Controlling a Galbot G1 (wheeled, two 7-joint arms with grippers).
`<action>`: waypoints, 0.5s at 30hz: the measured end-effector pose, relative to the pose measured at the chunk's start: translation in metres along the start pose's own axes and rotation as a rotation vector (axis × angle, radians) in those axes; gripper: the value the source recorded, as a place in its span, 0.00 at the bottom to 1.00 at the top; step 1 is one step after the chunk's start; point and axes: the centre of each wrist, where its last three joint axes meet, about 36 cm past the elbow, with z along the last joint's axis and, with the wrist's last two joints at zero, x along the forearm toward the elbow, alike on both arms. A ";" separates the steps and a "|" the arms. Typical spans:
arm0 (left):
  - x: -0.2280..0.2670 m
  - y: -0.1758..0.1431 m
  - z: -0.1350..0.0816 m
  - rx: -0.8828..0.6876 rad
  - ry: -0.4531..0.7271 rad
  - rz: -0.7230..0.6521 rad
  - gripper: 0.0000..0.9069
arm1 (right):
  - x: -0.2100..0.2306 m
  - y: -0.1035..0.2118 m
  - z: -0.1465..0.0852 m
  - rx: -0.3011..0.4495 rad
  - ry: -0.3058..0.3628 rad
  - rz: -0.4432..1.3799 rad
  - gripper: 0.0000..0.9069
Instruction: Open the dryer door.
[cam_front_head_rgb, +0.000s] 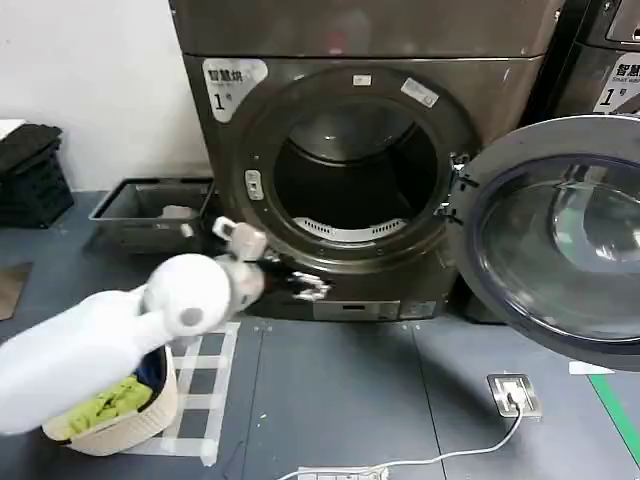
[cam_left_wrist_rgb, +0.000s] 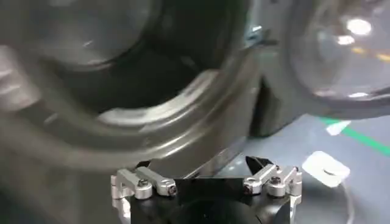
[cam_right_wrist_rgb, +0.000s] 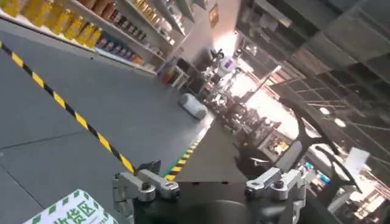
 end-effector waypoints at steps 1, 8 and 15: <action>0.003 0.006 0.004 0.020 0.014 -0.024 1.00 | -0.001 0.002 -0.001 0.000 -0.002 -0.004 1.00; 0.028 0.055 0.024 0.191 0.083 -0.178 1.00 | -0.009 0.009 -0.008 0.000 -0.005 -0.023 1.00; 0.059 0.113 0.040 0.380 0.121 -0.310 1.00 | -0.016 0.008 -0.005 0.001 0.014 -0.023 1.00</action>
